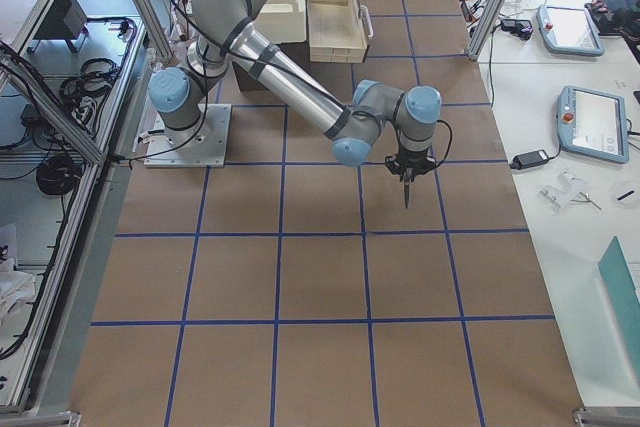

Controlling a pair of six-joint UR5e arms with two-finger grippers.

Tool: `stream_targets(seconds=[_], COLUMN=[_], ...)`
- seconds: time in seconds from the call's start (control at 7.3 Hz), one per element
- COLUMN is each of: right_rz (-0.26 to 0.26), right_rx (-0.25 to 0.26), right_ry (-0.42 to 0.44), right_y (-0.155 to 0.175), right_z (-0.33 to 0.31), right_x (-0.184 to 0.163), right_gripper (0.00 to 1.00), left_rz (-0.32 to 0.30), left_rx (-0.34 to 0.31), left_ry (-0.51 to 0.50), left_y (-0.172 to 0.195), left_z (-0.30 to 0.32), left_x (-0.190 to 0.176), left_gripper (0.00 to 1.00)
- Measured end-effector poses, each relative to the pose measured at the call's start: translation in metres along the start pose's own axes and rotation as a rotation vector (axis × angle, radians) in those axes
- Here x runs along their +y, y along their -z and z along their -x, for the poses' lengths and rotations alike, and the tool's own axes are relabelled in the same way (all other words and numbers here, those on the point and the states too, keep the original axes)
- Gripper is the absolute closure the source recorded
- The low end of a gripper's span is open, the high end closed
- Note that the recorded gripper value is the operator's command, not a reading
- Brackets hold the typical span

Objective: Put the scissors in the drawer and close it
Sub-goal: 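Close the right gripper on the scissors and lift them, then carry the scissors with the right gripper over the open drawer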

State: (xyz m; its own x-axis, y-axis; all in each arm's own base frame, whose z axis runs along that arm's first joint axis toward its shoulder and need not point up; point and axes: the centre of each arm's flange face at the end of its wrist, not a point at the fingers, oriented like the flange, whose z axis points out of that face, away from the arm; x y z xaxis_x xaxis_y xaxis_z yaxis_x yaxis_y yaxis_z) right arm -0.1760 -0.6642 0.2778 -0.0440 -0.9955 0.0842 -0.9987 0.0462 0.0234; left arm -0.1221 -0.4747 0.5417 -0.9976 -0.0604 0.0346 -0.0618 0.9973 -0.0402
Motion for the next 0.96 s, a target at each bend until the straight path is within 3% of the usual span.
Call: stream_targets(seconds=[0.41, 0.68, 0.96], right_rz=[-0.025, -0.005, 0.016], right_rx=[-0.056, -0.071, -0.064], right_ry=[0.048, 0.175, 0.236], right_y=[0.090, 0.117, 0.127], right_z=[0.023, 0.043, 0.074], right_x=[-0.124, -0.241, -0.350], right_gripper=[1.00, 1.00, 1.00], left_rz=[0.000, -0.002, -0.002], left_rx=[-0.001, -0.002, -0.002], left_ry=[0.000, 0.000, -0.001], left_y=[0.000, 0.001, 0.001], left_z=[0.000, 0.000, 0.000], left_x=[0.000, 0.000, 0.001], left_gripper=[0.00, 0.00, 0.00])
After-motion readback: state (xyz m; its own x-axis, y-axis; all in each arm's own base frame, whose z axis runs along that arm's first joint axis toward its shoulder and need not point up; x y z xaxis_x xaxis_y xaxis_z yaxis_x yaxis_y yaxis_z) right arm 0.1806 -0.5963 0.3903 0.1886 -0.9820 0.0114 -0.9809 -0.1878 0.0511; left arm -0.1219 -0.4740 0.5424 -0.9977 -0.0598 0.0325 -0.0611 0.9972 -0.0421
